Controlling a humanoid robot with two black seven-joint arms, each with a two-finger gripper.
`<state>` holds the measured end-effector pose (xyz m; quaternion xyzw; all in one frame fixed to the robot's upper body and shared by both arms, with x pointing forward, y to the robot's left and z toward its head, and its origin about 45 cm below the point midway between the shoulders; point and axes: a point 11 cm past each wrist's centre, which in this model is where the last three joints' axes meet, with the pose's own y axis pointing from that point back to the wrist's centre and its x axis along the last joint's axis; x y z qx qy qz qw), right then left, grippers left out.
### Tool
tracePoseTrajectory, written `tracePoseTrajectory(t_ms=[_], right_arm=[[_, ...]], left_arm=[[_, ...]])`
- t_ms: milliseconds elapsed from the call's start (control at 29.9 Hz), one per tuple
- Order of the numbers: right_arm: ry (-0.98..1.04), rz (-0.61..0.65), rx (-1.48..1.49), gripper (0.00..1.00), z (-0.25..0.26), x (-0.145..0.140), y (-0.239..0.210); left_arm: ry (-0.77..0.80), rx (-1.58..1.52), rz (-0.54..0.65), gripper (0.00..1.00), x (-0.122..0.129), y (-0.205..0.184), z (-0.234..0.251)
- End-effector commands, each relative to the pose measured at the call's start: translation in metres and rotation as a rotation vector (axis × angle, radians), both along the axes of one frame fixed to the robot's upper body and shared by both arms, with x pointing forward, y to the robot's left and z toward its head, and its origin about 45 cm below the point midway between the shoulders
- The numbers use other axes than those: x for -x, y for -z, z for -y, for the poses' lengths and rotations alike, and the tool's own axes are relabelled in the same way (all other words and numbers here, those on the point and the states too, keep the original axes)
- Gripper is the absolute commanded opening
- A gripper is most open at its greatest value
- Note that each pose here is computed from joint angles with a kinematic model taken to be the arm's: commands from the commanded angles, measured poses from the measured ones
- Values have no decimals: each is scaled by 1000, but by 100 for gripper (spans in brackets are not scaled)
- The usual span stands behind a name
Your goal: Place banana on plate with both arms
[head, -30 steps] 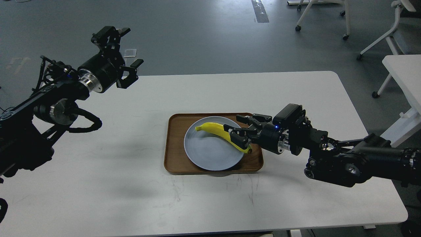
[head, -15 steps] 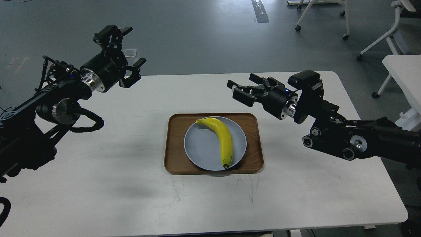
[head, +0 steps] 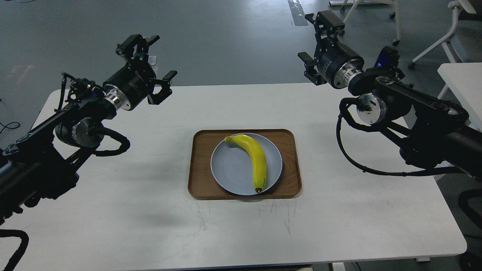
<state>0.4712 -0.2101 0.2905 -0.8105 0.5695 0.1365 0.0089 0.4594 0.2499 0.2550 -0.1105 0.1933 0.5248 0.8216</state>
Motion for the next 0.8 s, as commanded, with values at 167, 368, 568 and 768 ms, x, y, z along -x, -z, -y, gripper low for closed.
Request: tracePoseTrajectory(t_ms=[167, 368, 568, 768], right_arm=[[-47, -50, -73, 100, 7, 0, 15], [-91, -65, -71, 100, 10, -1, 23], [-110, -64, -69, 100, 9, 0, 25], [-103, -71, -73, 100, 10, 2, 31]], left_arm=[[-21, 62, -61, 98, 9, 20, -8], [-28, 78, -72, 98, 14, 27, -13], [-24, 88, -63, 98, 13, 24, -14], [-25, 89, -61, 98, 13, 24, -15]])
